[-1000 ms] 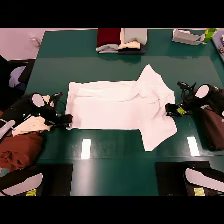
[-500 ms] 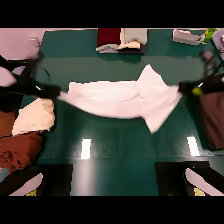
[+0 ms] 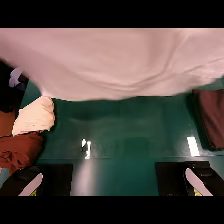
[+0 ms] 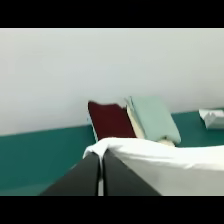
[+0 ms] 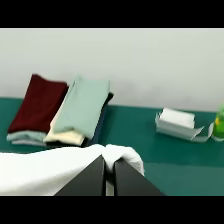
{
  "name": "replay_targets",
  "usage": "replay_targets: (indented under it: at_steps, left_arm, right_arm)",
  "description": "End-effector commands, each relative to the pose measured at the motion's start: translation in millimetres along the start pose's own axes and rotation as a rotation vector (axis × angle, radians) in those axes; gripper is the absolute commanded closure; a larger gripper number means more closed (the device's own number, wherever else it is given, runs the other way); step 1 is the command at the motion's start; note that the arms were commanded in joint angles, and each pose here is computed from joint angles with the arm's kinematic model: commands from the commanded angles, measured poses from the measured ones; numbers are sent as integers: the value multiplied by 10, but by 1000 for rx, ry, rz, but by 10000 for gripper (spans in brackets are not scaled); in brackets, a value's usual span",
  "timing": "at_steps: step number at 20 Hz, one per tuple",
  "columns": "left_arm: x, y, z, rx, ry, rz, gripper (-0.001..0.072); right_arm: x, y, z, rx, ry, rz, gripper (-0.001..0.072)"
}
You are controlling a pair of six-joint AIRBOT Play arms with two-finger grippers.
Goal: Fold the shirts.
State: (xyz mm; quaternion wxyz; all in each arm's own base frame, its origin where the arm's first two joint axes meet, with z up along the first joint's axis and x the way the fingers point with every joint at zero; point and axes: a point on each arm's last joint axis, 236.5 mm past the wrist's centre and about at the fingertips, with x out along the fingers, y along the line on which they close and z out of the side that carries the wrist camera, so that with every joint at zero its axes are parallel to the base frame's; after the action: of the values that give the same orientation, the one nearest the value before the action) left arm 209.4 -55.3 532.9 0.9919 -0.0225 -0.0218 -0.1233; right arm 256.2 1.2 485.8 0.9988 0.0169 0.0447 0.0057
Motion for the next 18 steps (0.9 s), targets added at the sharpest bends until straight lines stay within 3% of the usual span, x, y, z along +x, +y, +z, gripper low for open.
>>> replay_targets:
  at_steps: [1, 4, 7, 14, 18]
  left_arm:
    - [-517, -60, 611, 17, -211, 5, 685]
    - [-303, -17, 447, 10, -149, 11, 685]
    - [362, 155, -282, -3, 99, 44, 685]
    - [1769, 501, -3396, -82, 918, 79, 684]
    - [2112, 620, -4817, -114, 1149, 95, 684]
  right_arm:
    - [-569, -142, 420, -1, -119, -85, 693]
    - [-473, -190, 332, 0, -33, -103, 693]
    - [-15, -209, -62, 15, 153, -92, 693]
    - [1432, -166, -2549, 96, 870, -16, 693]
    - [1981, -252, -3773, 126, 1082, -32, 693]
